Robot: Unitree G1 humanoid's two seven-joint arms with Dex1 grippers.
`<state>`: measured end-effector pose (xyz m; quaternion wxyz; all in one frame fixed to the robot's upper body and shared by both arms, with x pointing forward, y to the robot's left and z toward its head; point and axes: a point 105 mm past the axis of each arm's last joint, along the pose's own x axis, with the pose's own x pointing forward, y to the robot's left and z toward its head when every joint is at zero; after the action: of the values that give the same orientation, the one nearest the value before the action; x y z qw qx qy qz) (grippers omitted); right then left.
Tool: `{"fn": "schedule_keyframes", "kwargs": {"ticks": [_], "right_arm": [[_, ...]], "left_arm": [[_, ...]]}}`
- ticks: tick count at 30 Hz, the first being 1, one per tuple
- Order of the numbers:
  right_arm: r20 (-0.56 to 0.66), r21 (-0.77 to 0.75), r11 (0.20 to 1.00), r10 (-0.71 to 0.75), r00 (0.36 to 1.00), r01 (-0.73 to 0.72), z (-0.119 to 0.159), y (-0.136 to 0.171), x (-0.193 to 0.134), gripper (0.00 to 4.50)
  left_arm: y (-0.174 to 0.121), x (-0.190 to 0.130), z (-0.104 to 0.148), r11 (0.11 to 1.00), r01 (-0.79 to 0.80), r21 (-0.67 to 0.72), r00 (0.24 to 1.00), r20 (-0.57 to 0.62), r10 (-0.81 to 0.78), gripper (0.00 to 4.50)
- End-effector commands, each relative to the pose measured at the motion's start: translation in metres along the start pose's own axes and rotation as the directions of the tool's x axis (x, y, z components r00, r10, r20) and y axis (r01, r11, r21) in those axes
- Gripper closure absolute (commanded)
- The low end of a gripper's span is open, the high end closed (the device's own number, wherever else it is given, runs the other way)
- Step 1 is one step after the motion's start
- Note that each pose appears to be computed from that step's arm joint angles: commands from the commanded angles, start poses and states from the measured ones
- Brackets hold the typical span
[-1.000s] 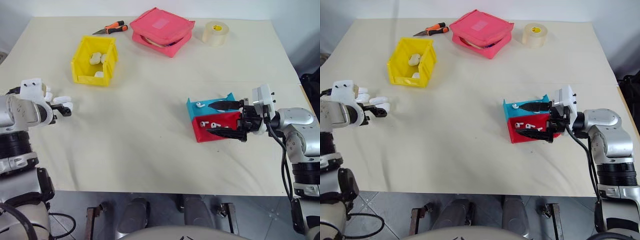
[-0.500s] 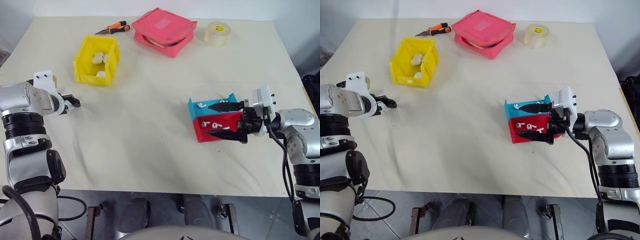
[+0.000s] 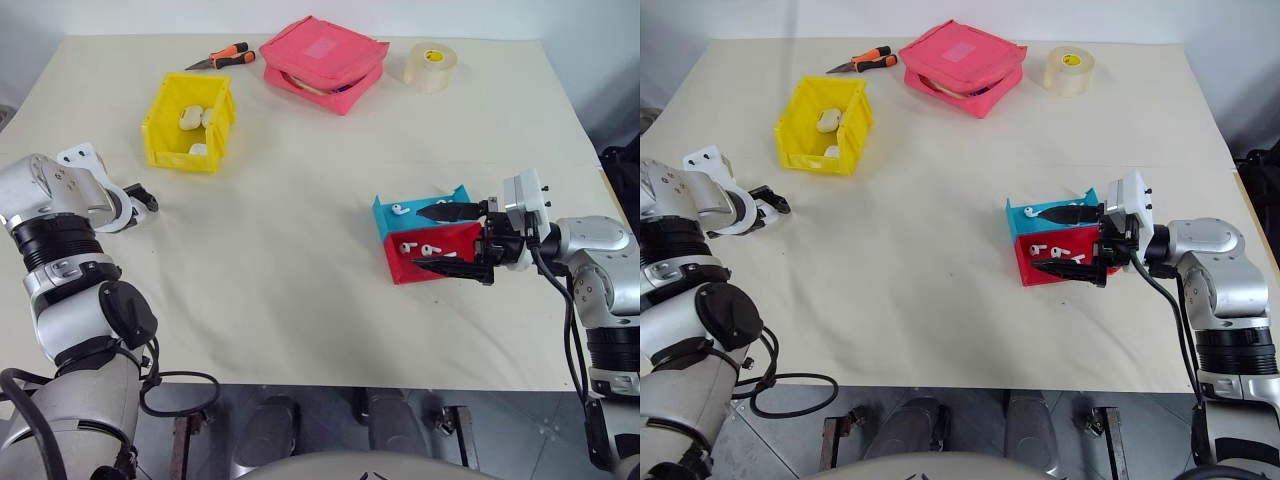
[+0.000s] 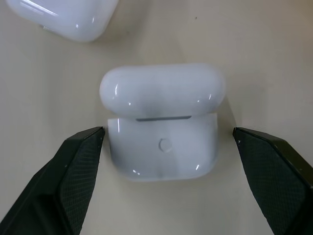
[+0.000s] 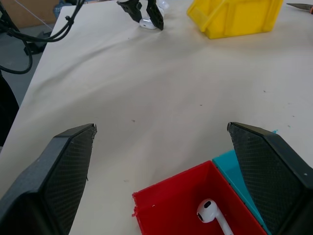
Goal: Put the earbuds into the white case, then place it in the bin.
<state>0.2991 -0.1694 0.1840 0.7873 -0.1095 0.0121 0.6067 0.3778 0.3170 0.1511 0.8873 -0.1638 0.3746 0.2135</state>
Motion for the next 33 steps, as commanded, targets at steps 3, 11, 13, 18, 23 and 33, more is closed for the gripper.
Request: {"fn": "schedule_keyframes", "kwargs": {"ticks": [3, 11, 13, 18, 23, 33], "right_arm": [[-0.003, -0.029, 1.000, -0.006, 1.000, 0.006, 0.006, -0.002, 0.000, 0.00], [-0.006, -0.028, 0.999, -0.017, 1.000, 0.016, 0.006, -0.003, 0.000, 0.00], [-0.008, -0.029, 0.999, -0.019, 1.000, 0.019, 0.005, -0.003, 0.000, 0.00], [-0.016, -0.032, 0.999, -0.036, 0.999, 0.036, 0.007, -0.004, -0.004, 0.00], [-0.016, -0.044, 0.997, -0.059, 0.998, 0.058, 0.012, -0.002, -0.009, 0.00], [-0.037, -0.051, 0.988, -0.147, 0.988, 0.145, 0.014, 0.011, -0.018, 0.00]], "left_arm": [[0.002, 0.001, -0.007, 1.000, -0.020, -0.023, 0.999, -0.046, 0.019, 0.02], [0.004, 0.002, 0.006, 0.998, -0.027, -0.052, 0.999, 0.026, 0.029, 1.00], [0.005, 0.002, 0.008, 0.998, -0.026, -0.060, 0.999, 0.037, 0.028, 1.56], [-0.030, -0.011, 0.033, 0.963, 0.113, 0.245, 0.943, 0.278, -0.181, 1.71], [-0.080, -0.047, 0.008, 0.702, 0.333, 0.630, 0.750, 0.275, -0.602, 1.71], [-0.147, -0.142, -0.053, -0.089, 0.394, 0.915, -0.105, -0.051, -0.993, 1.71]]}}
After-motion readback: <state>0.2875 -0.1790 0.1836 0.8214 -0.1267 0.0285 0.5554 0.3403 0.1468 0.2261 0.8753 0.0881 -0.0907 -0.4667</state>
